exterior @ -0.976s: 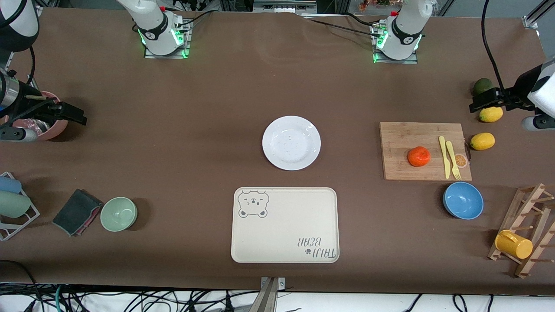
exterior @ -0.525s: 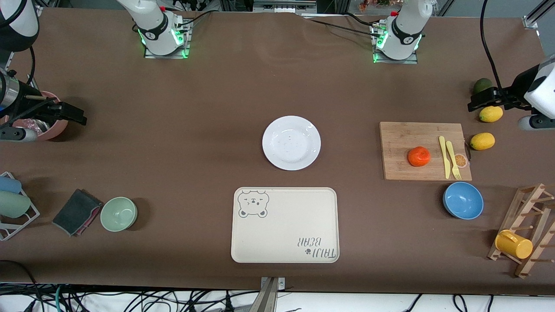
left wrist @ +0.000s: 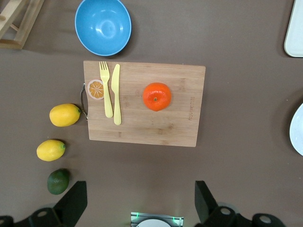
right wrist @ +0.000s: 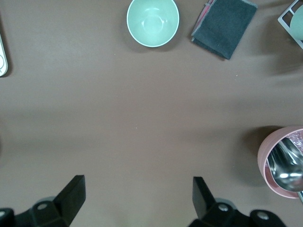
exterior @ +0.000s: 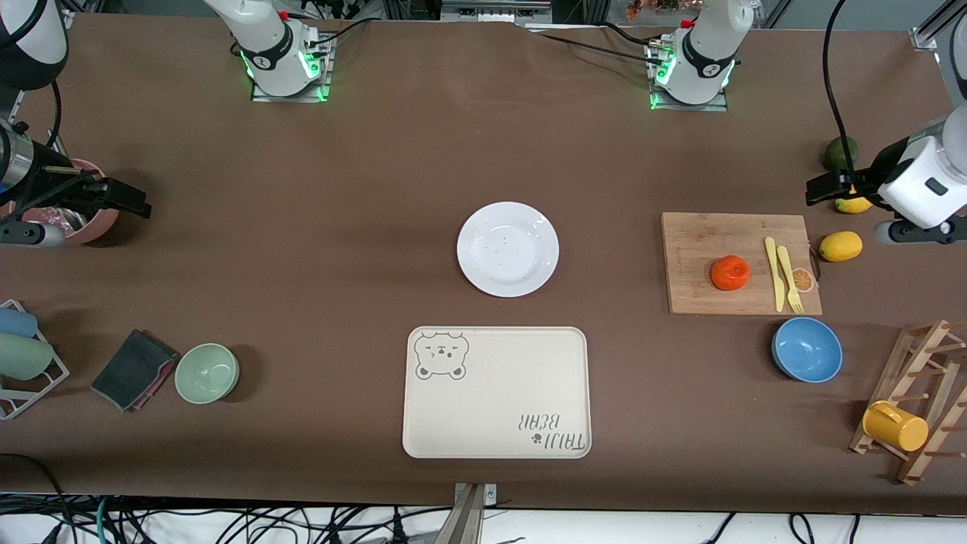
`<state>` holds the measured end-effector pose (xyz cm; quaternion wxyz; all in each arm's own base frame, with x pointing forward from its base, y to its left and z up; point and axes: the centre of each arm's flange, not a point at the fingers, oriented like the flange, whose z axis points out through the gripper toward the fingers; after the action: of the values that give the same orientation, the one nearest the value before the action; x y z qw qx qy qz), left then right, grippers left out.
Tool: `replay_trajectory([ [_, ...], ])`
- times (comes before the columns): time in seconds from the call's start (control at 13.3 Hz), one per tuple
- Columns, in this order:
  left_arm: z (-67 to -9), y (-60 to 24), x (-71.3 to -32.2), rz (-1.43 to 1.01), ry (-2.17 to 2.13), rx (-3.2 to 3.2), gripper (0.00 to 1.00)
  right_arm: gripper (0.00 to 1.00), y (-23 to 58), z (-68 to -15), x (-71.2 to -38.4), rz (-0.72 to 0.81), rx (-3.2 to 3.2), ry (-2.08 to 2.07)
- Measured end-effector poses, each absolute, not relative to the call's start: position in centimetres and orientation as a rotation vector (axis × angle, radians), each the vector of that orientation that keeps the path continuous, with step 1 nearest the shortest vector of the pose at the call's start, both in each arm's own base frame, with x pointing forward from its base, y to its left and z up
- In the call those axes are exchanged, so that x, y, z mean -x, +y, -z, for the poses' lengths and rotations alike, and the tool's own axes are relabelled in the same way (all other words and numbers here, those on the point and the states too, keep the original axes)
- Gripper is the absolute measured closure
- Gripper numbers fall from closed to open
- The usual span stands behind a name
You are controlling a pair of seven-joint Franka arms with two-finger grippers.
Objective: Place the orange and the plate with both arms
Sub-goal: 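Reach the left gripper down over the orange on the cutting board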
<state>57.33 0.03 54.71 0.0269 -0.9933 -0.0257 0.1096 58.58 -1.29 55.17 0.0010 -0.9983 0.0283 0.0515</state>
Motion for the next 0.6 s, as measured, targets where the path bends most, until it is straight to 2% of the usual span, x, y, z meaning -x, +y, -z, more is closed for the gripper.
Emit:
replay_trajectory([
  [0.23,-47.7,-0.2,-57.1,-0.276,-0.062,3.076,0.00,0.00,-1.3,-55.2,-58.6,-0.162,3.134,0.089],
  [0.6,-36.3,-0.3,-54.5,-0.145,-0.043,3.096,0.00,0.00,-1.3,-55.2,-58.6,-0.162,3.134,0.089],
])
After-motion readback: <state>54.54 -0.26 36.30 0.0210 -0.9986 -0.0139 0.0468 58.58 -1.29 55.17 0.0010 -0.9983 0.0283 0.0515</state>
